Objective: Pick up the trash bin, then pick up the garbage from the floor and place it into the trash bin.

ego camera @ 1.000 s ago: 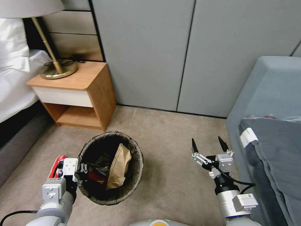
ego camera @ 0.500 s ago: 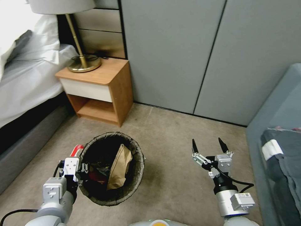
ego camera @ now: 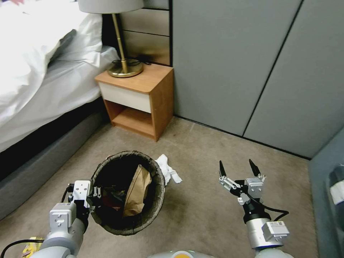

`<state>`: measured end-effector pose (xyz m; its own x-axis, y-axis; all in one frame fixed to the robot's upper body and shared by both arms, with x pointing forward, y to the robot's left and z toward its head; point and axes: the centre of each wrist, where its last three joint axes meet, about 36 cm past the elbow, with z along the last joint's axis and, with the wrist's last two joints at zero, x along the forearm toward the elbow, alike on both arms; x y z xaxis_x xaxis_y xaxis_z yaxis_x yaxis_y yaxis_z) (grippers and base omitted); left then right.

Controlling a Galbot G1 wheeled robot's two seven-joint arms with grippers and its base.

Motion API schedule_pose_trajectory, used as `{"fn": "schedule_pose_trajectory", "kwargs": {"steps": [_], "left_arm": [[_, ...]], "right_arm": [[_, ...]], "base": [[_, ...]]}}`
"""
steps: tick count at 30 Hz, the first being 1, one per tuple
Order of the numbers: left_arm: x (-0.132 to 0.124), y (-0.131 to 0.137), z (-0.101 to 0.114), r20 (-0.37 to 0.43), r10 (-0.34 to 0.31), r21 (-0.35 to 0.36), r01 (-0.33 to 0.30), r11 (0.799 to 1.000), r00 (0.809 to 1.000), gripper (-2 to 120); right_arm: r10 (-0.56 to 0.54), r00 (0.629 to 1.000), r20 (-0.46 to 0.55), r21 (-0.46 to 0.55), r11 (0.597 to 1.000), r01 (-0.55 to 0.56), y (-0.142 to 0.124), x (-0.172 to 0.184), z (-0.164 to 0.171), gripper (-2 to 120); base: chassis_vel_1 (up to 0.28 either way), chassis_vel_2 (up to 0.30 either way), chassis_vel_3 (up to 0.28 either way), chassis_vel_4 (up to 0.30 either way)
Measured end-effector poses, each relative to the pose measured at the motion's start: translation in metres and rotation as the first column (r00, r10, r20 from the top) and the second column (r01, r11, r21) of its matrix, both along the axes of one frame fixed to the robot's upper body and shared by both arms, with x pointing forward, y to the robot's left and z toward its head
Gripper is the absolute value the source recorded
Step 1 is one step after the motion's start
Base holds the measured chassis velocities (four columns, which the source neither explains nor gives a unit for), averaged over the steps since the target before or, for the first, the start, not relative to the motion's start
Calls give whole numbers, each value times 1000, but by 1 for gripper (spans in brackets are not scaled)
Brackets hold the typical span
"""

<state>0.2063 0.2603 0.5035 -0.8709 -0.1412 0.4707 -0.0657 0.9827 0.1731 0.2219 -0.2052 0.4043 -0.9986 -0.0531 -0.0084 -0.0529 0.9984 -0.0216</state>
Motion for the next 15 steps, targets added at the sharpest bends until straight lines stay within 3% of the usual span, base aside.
{"fn": "schedule_pose_trajectory", "kwargs": {"steps": [15], "left_arm": [[-2,0,-1,-8,1,3,-1,1000,1000,1]], "right_arm": [[2,1000,-4,1,1000,-2,1,0,-1,100]], "base": [[77,76,77,71]]}}
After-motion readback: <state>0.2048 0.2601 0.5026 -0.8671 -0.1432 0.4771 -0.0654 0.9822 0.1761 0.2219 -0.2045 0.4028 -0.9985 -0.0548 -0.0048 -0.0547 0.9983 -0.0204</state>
